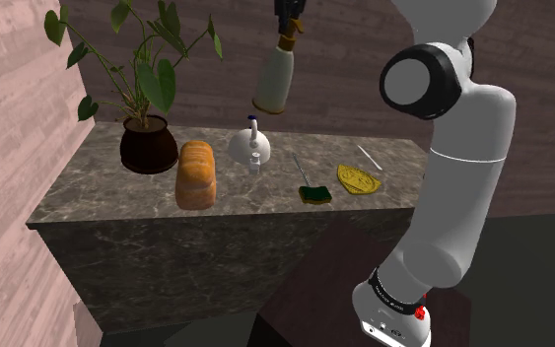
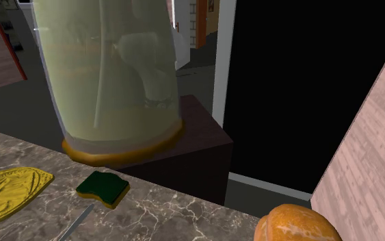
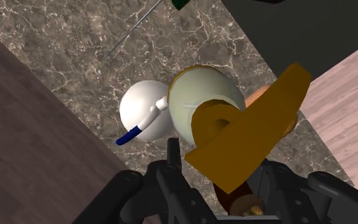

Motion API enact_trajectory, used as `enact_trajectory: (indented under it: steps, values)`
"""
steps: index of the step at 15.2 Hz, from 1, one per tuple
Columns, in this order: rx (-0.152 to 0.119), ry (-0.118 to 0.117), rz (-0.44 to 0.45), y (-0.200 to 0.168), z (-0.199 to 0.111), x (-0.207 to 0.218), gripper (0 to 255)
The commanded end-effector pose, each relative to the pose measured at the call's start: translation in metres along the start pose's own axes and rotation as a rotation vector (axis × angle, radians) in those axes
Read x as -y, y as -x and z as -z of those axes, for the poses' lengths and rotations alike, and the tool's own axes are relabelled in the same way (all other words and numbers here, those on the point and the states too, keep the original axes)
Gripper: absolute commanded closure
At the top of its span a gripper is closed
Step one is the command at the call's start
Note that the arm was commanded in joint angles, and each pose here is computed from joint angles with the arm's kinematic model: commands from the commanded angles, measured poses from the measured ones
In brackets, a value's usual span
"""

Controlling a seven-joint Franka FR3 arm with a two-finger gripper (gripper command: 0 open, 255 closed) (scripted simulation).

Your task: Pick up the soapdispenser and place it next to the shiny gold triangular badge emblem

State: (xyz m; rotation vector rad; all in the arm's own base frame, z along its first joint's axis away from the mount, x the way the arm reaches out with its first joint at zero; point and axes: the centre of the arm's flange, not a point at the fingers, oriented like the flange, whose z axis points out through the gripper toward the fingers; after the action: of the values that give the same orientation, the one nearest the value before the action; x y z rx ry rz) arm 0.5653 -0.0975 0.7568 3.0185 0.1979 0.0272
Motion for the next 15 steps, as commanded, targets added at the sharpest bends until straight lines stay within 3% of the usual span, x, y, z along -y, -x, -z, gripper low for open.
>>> enact_trajectory:
  steps: [1,15]
  values:
    - [-0.002,0.001,0.0,0.018,0.001,-0.016,255]
    - [-0.002,0.001,0.0,0.15,-0.012,-0.145,255]
